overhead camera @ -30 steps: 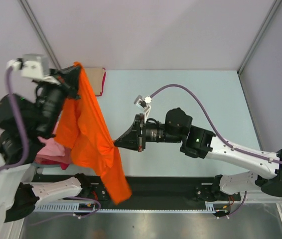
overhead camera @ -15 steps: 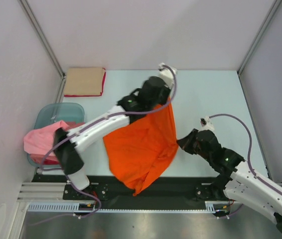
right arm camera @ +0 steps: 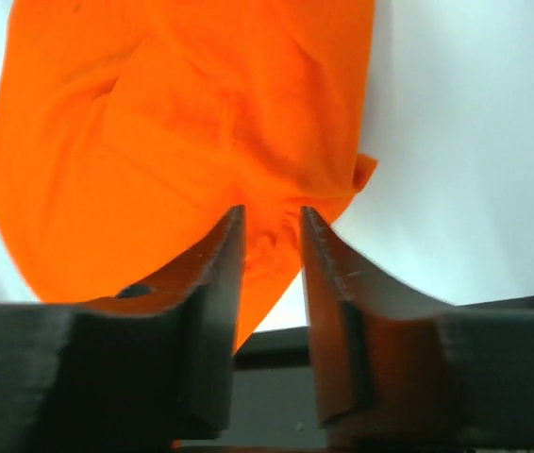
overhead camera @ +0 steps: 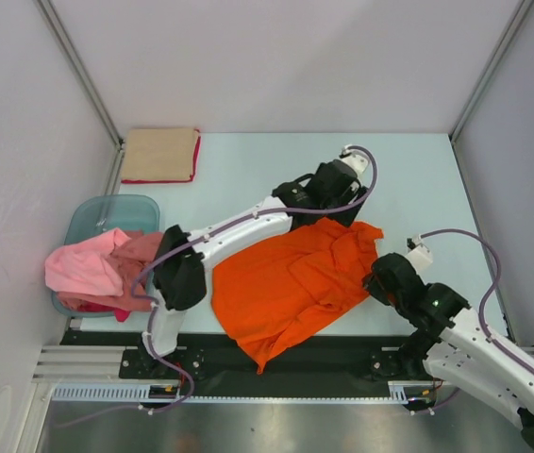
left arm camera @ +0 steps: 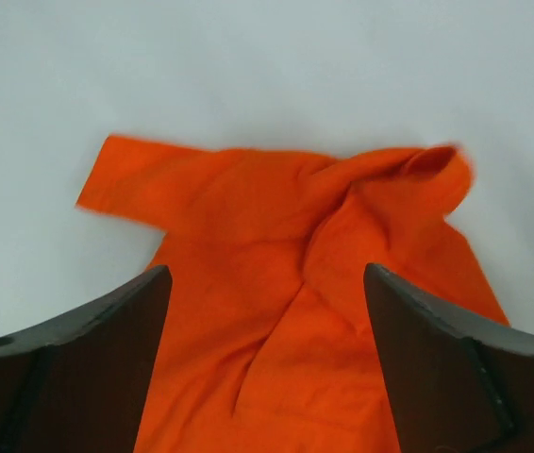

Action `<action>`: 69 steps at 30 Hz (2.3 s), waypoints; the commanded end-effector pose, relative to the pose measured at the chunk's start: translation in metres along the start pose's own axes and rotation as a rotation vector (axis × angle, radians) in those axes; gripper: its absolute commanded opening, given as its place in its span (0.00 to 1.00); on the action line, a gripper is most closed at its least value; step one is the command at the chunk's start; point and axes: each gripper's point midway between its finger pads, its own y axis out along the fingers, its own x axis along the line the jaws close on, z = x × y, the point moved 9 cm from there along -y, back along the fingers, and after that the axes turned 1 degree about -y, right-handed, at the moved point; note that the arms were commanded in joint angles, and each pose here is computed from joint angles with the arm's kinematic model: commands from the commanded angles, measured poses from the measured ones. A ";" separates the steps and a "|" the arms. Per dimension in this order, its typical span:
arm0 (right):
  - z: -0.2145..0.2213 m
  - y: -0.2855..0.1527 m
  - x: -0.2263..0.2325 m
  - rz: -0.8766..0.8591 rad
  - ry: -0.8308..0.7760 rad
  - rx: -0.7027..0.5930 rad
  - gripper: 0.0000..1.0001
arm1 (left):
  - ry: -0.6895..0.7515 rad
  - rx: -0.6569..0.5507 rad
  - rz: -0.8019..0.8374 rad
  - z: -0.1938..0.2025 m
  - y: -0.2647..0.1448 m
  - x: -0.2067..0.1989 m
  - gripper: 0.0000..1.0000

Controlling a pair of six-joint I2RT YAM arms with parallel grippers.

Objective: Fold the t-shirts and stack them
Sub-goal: Flatten the tshirt out

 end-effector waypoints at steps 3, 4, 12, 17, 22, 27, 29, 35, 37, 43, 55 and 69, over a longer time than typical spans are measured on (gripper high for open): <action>-0.025 0.004 0.014 0.060 -0.098 -0.114 0.58 | -0.163 -0.073 -0.121 0.002 -0.104 0.060 0.91; -0.031 0.005 0.024 0.030 -0.102 -0.133 0.64 | -0.216 -0.125 -0.114 0.002 -0.129 0.074 0.91; -0.077 0.053 0.067 -0.098 -0.228 -0.110 0.71 | -0.549 0.120 -0.158 0.164 -0.145 0.101 0.82; -0.099 0.105 0.095 -0.090 -0.364 -0.019 0.63 | -0.686 0.255 -0.289 0.215 -0.128 0.110 0.81; -0.088 0.144 0.114 -0.039 -0.624 0.201 0.67 | -0.746 0.397 -0.416 0.234 -0.105 0.123 0.86; -0.071 0.184 0.110 0.109 -0.781 0.251 0.74 | -0.841 0.498 -0.474 0.250 -0.088 0.135 0.88; -0.070 0.194 0.113 0.096 -0.796 0.262 0.75 | -0.894 0.538 -0.481 0.257 -0.078 0.145 0.89; -0.076 0.221 0.115 0.101 -0.789 0.263 0.66 | -0.912 0.553 -0.491 0.252 -0.048 0.174 0.71; -0.083 0.227 0.114 0.102 -0.760 0.241 0.60 | -0.912 0.545 -0.507 0.248 -0.040 0.184 0.59; -0.114 0.255 0.098 0.117 -0.606 0.190 0.28 | -0.884 0.498 -0.524 0.221 -0.009 0.213 0.00; -0.189 0.296 0.075 0.141 -0.379 0.022 0.00 | -0.688 0.192 -0.716 0.092 0.031 0.283 0.00; -0.271 0.259 0.105 0.221 -0.408 -0.116 0.83 | -0.613 0.074 -0.754 0.018 -0.010 0.320 0.95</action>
